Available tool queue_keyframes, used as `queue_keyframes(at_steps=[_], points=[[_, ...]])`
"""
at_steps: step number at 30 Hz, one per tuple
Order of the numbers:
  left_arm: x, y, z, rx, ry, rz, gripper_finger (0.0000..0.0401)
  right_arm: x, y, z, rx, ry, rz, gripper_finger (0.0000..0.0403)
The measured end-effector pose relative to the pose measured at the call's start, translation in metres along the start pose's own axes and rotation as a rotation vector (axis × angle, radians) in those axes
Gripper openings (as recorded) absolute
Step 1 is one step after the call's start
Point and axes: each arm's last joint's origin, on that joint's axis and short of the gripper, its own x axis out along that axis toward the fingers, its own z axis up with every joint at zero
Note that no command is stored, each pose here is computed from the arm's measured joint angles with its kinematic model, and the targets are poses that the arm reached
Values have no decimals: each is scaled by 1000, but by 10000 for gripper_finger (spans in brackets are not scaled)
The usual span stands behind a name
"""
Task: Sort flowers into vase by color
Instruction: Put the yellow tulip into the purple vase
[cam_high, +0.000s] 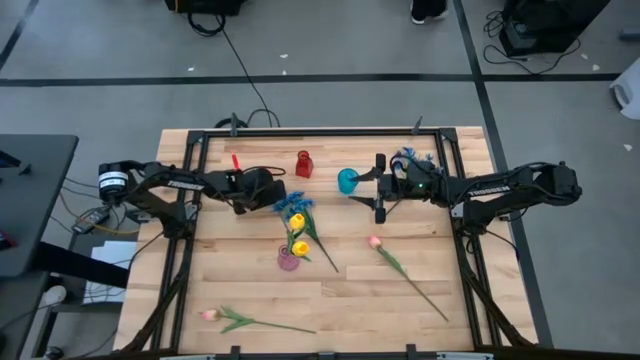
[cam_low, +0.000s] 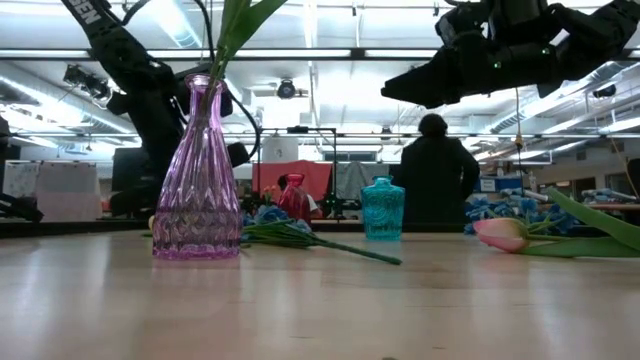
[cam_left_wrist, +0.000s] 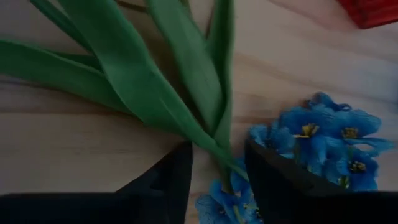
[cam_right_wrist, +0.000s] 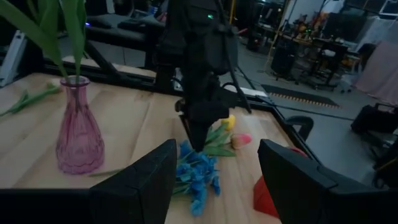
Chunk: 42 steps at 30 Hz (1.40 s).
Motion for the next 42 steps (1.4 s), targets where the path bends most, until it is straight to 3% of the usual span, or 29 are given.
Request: queue_keyframes(at_steps=[11,19,30,34,42], points=[[0,10,10,23,64,83,9,0,2,0,3,-11,59,239],[-2,7,11,60,54,41,8,0,2,0,3,-11,59,238],[-20,-30,20,215,-76,-45,3,0,3,-1,3,6,63,239],[-28,-45,24,331,-103,-75,3,0,3,-2,0,16,65,239],[-59,-75,28,702,-236,-162,2,-14,-8,-1,37,78,20,233]])
